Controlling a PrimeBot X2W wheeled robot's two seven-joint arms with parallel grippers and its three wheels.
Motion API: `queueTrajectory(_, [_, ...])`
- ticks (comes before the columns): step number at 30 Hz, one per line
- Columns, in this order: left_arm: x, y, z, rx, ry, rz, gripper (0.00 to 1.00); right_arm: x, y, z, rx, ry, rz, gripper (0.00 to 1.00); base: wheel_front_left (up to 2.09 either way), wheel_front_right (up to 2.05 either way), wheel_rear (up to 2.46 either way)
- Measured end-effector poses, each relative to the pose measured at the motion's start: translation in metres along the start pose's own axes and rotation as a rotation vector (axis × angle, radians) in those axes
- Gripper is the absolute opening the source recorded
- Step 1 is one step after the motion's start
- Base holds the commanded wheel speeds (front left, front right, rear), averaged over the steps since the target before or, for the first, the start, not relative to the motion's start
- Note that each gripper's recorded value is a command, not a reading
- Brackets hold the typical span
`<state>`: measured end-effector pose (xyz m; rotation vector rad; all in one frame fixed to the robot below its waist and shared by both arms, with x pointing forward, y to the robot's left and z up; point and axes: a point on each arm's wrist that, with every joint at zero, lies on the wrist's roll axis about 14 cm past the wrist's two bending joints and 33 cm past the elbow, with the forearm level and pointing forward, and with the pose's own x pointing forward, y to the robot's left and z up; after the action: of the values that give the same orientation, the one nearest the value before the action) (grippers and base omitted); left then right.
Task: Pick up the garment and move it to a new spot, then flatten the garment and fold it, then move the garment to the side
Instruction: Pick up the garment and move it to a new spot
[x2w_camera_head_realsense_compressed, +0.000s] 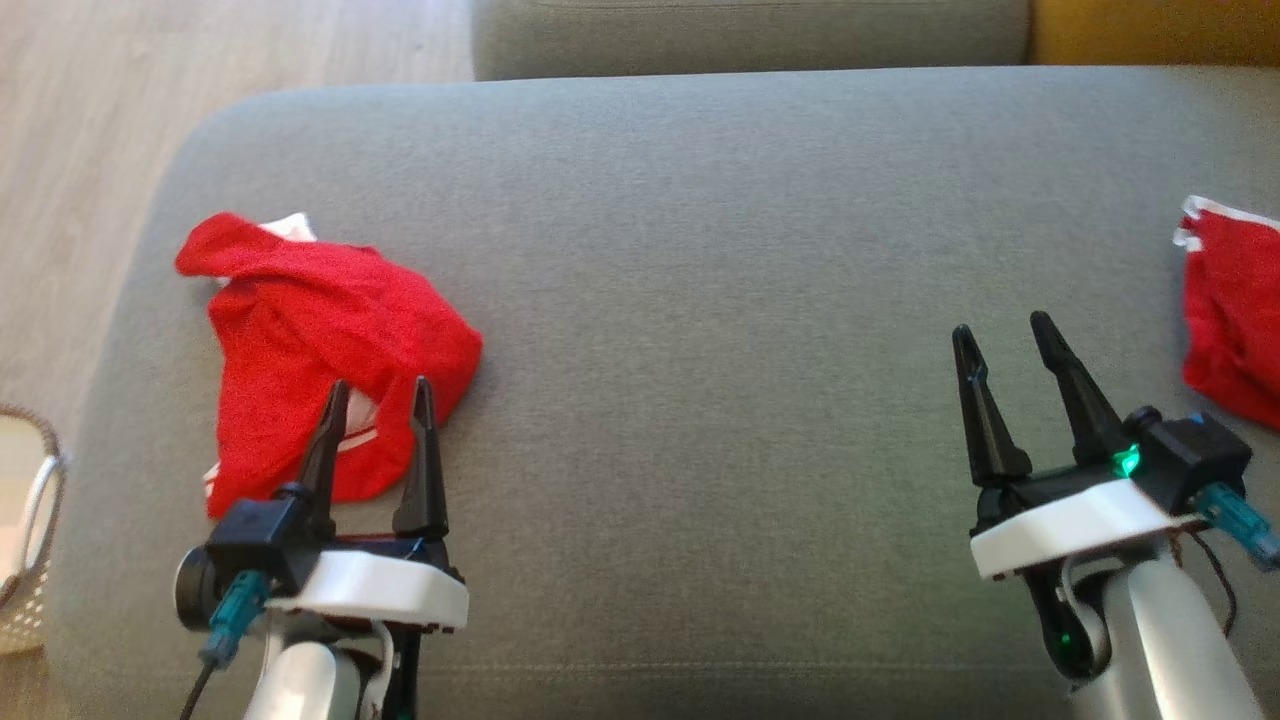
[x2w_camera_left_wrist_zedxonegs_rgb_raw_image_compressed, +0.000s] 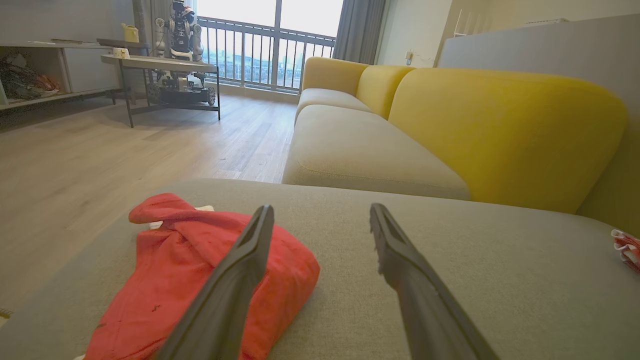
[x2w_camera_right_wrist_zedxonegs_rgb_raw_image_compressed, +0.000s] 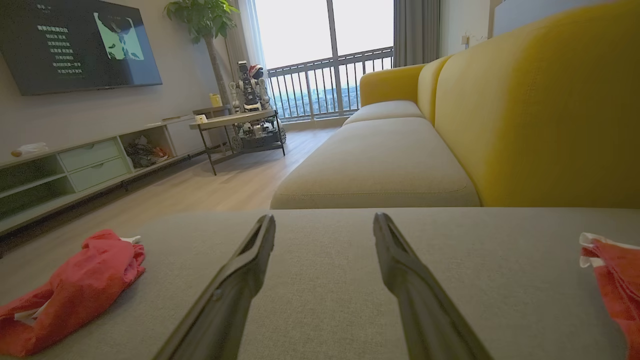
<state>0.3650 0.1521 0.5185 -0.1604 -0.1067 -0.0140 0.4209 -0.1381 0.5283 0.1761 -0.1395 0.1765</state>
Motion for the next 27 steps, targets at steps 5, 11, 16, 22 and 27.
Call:
queueTrajectory(5, [-0.006, 0.012, 0.003, 0.006, -0.007, 0.038, 1.00, 0.003, 0.014, -0.011, 0.017, 0.026, 0.039, 1.00, 0.00, 0.00, 0.00])
queueTrajectory(11, [-0.024, 0.041, 0.012, 0.024, -0.025, 0.136, 1.00, 0.017, 0.058, -0.020, 0.041, 0.043, 0.161, 1.00, 0.00, 0.00, 0.00])
queueTrajectory(16, [-0.045, 0.069, 0.021, 0.041, -0.043, 0.232, 1.00, 0.024, 0.102, -0.027, 0.062, 0.058, 0.282, 1.00, 0.00, 0.00, 0.00])
queueTrajectory(22, [-0.078, 0.098, 0.025, 0.054, -0.047, 0.350, 1.00, 0.026, 0.150, -0.036, 0.082, 0.082, 0.413, 1.00, 0.00, 0.00, 0.00])
queueTrajectory(27, [-0.098, 0.114, 0.034, 0.066, -0.068, 0.422, 1.00, 0.025, 0.181, -0.043, 0.096, 0.103, 0.498, 1.00, 0.00, 0.00, 0.00])
